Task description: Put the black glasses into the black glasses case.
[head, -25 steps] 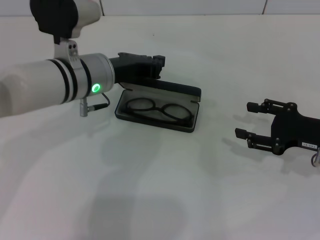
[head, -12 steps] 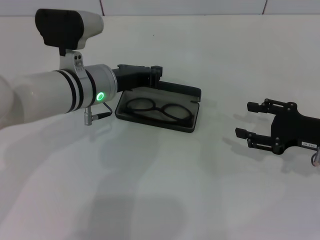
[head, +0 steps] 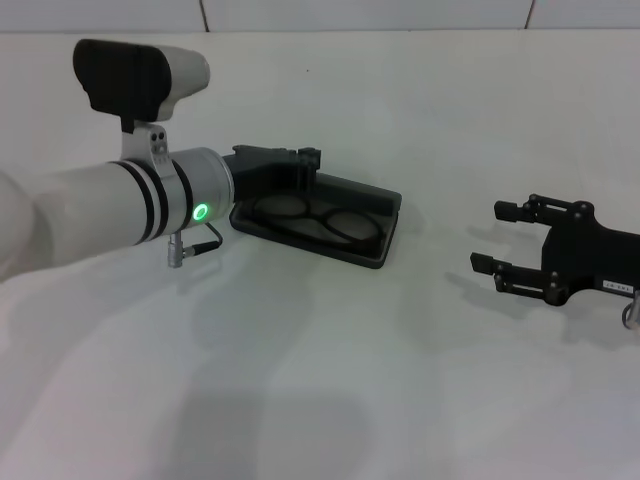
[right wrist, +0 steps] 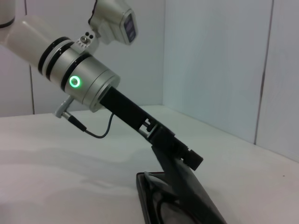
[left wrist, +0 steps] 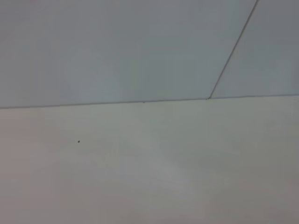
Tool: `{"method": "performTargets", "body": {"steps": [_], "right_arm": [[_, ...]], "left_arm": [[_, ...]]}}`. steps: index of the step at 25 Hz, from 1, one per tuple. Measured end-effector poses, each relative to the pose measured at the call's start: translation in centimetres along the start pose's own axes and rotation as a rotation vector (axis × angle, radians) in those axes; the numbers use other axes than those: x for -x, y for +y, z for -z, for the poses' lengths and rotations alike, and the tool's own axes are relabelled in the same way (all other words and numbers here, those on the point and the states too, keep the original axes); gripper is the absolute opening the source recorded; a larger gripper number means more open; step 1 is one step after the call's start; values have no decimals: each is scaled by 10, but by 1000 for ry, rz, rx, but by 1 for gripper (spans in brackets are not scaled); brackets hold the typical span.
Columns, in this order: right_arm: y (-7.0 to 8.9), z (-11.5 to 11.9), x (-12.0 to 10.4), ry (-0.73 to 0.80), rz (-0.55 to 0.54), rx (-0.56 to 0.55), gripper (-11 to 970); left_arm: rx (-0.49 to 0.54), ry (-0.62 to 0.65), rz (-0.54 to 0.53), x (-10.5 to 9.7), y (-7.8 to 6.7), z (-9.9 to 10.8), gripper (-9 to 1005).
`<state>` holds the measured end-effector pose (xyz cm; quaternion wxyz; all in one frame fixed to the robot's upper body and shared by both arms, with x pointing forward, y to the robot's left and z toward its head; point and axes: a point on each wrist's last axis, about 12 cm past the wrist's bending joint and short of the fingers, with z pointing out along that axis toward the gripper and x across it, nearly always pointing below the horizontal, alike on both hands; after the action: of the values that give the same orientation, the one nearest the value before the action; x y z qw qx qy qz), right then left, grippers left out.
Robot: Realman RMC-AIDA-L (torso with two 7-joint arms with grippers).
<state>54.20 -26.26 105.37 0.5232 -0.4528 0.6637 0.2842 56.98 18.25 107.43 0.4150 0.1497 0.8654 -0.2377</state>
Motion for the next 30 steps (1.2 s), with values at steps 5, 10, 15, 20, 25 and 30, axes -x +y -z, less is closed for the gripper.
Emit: {"method": "performTargets", "body": {"steps": [5, 10, 15, 20, 25, 30], "right_arm": [[-1, -1, 1, 1, 4, -1, 693], [-2, 1, 0, 4, 3, -6, 694], [-3, 1, 0, 4, 4, -10, 694], [-3, 3, 0, 6, 3, -16, 694], [-4, 2, 1, 6, 7, -14, 694], [-3, 1, 1, 4, 9, -7, 694]], "left_arm": [[10, 3, -13, -5, -2, -2, 17], [13, -2, -41, -6, -2, -2, 17], [1, -26, -46, 3, -5, -1, 18], [-100, -69, 27, 31, -2, 17, 17], [-233, -93, 48, 40, 22, 46, 14], [-406, -150, -15, 37, 53, 86, 11]]}}
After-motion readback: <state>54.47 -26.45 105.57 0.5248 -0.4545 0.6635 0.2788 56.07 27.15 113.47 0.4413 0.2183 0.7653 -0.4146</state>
